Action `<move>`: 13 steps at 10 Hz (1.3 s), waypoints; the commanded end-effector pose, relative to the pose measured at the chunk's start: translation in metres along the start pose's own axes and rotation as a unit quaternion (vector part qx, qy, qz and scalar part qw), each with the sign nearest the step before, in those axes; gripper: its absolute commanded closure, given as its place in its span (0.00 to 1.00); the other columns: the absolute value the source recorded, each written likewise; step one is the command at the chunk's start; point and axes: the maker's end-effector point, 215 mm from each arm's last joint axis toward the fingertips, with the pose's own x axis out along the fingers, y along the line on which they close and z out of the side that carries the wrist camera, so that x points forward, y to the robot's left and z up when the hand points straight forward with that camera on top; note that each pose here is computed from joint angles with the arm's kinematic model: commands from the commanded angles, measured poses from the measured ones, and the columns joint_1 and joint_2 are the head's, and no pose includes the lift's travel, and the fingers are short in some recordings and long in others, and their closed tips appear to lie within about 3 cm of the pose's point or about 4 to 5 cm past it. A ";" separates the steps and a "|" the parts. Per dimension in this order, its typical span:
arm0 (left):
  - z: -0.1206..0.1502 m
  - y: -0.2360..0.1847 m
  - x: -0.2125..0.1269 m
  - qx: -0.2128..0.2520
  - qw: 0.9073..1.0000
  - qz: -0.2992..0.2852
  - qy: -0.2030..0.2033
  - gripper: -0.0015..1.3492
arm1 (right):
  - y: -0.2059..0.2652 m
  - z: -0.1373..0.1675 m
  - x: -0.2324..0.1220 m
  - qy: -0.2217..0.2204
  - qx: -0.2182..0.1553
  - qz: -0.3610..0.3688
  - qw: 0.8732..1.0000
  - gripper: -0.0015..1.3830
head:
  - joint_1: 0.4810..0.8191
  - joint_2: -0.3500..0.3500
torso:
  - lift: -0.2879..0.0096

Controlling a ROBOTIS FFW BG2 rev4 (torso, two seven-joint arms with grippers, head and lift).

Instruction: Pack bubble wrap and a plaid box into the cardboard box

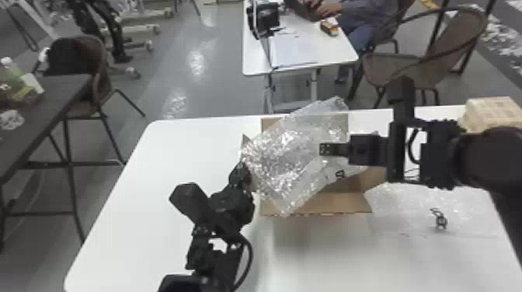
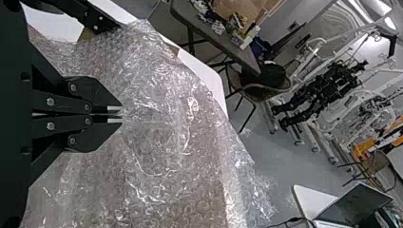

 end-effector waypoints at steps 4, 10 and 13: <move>-0.002 -0.001 0.000 -0.001 1.000 -0.001 0.003 0.88 | -0.025 -0.024 0.000 0.030 0.030 -0.027 0.999 0.90 | 0.63 0.74 | 0.65; -0.003 -0.006 0.003 -0.003 1.000 -0.007 0.007 0.88 | -0.063 -0.064 -0.003 0.082 0.056 -0.055 0.993 0.84 | 0.63 0.68 | 0.65; -0.002 -0.003 0.002 -0.005 1.000 -0.005 0.005 0.88 | -0.027 -0.023 -0.005 0.021 0.029 -0.005 0.999 0.39 | 0.63 0.71 | 0.65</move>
